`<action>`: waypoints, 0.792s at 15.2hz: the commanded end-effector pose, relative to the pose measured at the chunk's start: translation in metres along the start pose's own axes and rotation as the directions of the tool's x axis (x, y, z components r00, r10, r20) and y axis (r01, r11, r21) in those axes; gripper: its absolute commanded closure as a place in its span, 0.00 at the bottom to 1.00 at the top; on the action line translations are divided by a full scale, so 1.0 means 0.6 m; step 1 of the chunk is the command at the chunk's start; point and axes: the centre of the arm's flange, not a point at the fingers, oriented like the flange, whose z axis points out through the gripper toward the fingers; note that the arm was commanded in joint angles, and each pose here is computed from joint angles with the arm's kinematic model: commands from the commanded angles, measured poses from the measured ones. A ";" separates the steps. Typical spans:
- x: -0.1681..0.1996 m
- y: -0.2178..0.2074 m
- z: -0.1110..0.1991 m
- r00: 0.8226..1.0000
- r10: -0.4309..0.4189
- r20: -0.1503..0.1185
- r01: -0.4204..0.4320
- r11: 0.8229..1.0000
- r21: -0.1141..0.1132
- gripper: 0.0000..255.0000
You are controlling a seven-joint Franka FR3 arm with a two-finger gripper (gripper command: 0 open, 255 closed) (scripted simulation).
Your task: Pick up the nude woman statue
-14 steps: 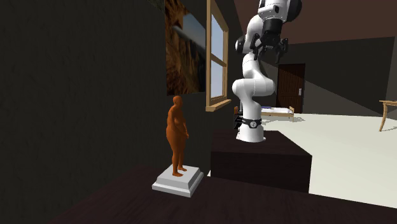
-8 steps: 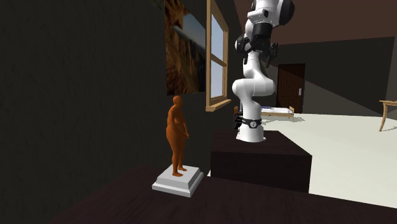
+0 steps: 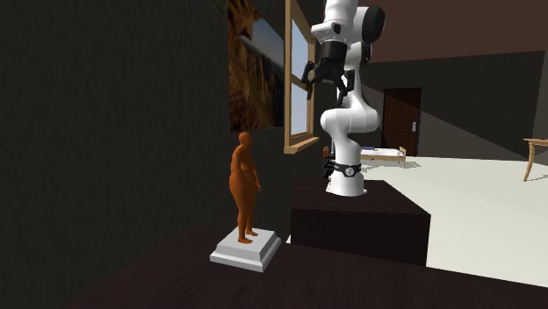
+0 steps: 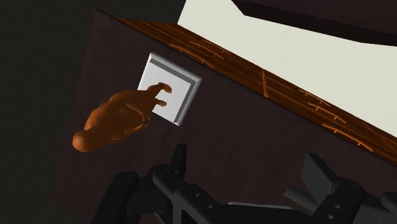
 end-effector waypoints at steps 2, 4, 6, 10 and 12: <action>0.014 0.054 0.033 1.000 -0.018 -0.003 0.018 1.000 -0.007 0.00; 0.024 0.090 0.055 1.000 -0.029 -0.004 0.029 1.000 -0.011 0.00; 0.034 0.126 0.076 0.999 -0.040 -0.005 0.040 0.999 -0.015 0.00; 0.056 0.198 0.119 0.998 -0.063 -0.008 0.062 0.998 -0.023 0.00; 0.068 0.234 0.140 0.997 -0.074 -0.009 0.073 0.997 -0.027 0.00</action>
